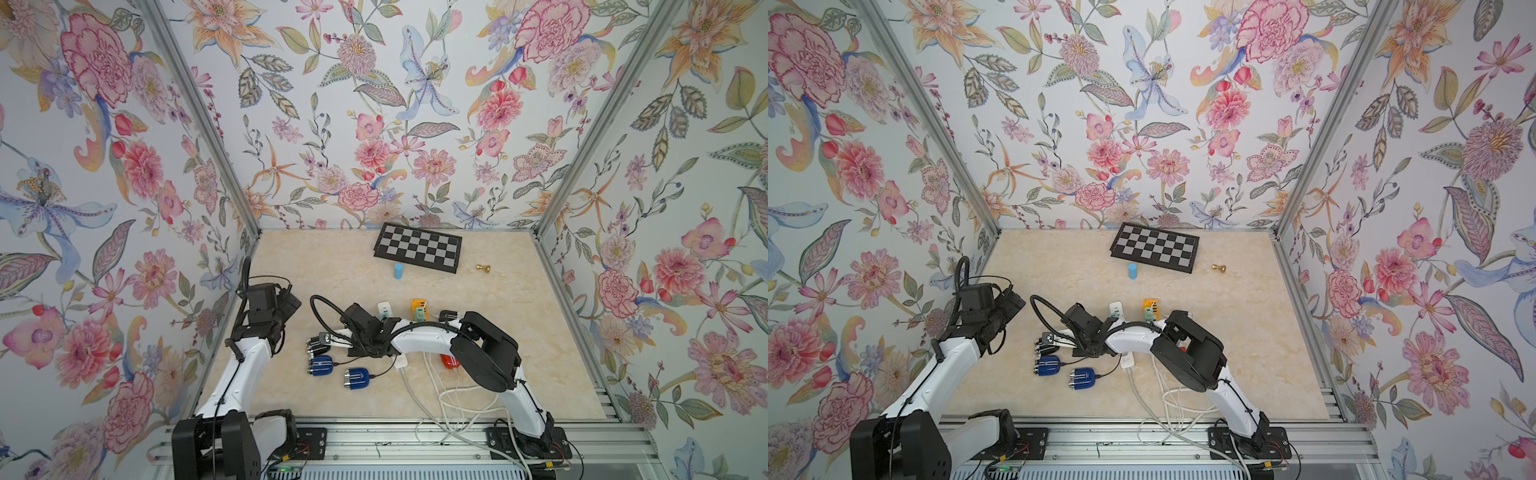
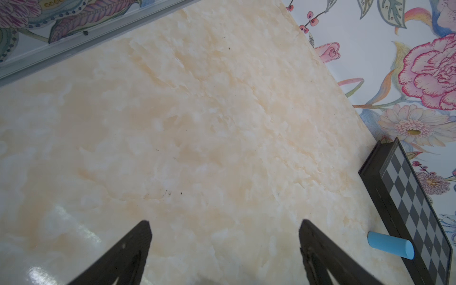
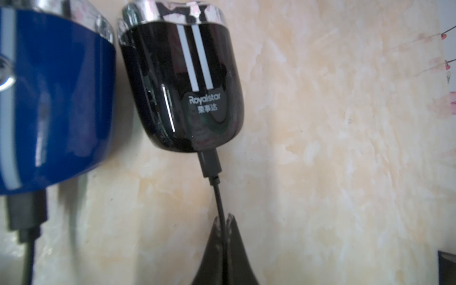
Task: Unplug the electric shaver
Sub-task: Pick up the charging cable from the center of the board.
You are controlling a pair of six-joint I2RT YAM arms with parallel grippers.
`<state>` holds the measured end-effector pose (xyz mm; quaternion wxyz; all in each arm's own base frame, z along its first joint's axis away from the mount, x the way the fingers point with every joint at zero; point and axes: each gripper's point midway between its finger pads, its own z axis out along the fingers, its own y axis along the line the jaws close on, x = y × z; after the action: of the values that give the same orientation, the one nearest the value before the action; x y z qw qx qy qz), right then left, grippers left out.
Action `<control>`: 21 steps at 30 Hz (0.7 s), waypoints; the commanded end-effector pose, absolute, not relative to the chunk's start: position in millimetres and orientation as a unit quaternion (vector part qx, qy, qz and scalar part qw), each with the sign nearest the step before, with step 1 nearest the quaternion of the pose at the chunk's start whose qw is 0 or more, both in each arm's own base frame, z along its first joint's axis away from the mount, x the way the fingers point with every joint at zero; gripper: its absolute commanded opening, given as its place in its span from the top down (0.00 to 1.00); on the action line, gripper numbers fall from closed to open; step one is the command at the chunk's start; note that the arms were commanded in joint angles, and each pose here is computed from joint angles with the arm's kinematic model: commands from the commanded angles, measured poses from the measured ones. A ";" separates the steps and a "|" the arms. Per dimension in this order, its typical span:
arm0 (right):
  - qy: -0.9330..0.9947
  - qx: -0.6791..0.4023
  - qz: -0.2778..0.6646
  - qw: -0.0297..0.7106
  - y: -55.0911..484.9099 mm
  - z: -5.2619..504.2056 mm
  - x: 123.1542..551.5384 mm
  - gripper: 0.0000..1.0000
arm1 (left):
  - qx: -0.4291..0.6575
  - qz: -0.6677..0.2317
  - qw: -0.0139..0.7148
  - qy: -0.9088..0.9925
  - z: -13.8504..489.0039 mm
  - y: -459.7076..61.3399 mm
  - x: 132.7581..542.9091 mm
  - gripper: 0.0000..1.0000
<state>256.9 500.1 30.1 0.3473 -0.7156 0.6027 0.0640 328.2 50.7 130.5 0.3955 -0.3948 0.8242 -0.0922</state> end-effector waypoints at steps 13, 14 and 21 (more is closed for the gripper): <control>0.651 -0.645 0.206 0.343 507.9 92.9 219.4 1.00 | -0.443 -0.210 0.433 0.756 137.6 24.5 327.3 0.08; 0.654 -0.640 0.216 0.340 508.5 95.4 218.6 1.00 | -0.444 -0.214 0.436 0.753 138.9 23.7 327.0 0.08; 0.676 -0.611 0.262 0.318 510.7 98.9 218.4 1.00 | -0.448 -0.266 0.431 0.736 139.9 5.9 328.0 0.08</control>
<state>219.8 510.0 87.0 0.3294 -0.6330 0.6633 0.2255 326.7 16.2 136.1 0.4306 -0.4407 0.7532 -0.2301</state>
